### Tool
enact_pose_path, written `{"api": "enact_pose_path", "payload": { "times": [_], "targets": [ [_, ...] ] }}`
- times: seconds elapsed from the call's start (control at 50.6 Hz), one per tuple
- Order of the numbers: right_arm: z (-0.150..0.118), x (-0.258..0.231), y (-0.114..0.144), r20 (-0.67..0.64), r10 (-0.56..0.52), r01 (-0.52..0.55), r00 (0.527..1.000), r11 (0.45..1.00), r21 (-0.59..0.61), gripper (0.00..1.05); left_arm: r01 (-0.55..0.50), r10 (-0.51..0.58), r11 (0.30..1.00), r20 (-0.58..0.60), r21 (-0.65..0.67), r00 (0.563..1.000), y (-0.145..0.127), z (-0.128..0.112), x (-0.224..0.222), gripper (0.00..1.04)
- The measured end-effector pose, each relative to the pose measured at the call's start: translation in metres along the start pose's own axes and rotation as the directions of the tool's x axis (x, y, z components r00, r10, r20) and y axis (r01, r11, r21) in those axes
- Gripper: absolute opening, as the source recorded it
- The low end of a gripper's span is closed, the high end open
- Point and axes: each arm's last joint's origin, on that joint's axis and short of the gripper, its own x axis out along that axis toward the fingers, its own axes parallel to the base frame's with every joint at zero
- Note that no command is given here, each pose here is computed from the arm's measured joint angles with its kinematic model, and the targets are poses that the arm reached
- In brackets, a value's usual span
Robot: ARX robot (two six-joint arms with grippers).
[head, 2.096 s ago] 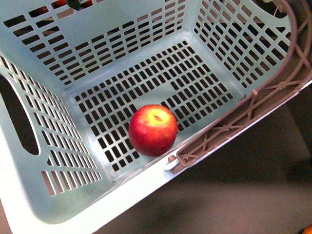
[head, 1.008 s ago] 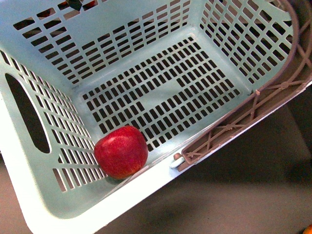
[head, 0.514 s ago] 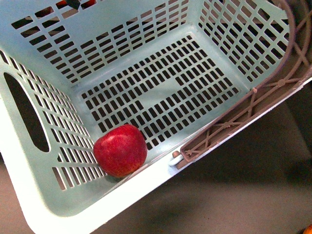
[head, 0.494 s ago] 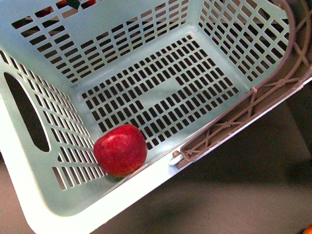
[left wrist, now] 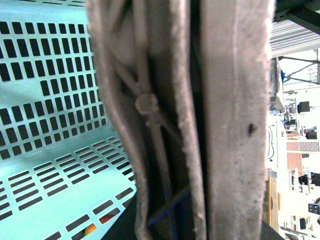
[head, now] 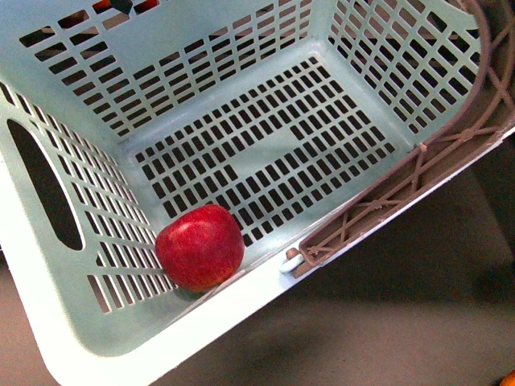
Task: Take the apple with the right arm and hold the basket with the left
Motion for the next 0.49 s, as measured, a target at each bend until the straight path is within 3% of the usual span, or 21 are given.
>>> {"api": "enact_pose_path", "payload": {
  "times": [0.356,0.494],
  "targets": [
    [0.0000,0.0000,0.0000,0.000,0.000,0.000,1.000,1.000,0.000,0.54,-0.001,0.001,1.000,0.001,0.002,1.000,0.0000,0.0000,0.0000,0.16],
    [0.0000,0.0000,0.0000,0.000,0.000,0.000,1.000,1.000,0.000,0.80,-0.001,0.001,1.000,0.002,0.002,1.000,0.0001,0.0002,0.0000,0.16]
  ]
}}
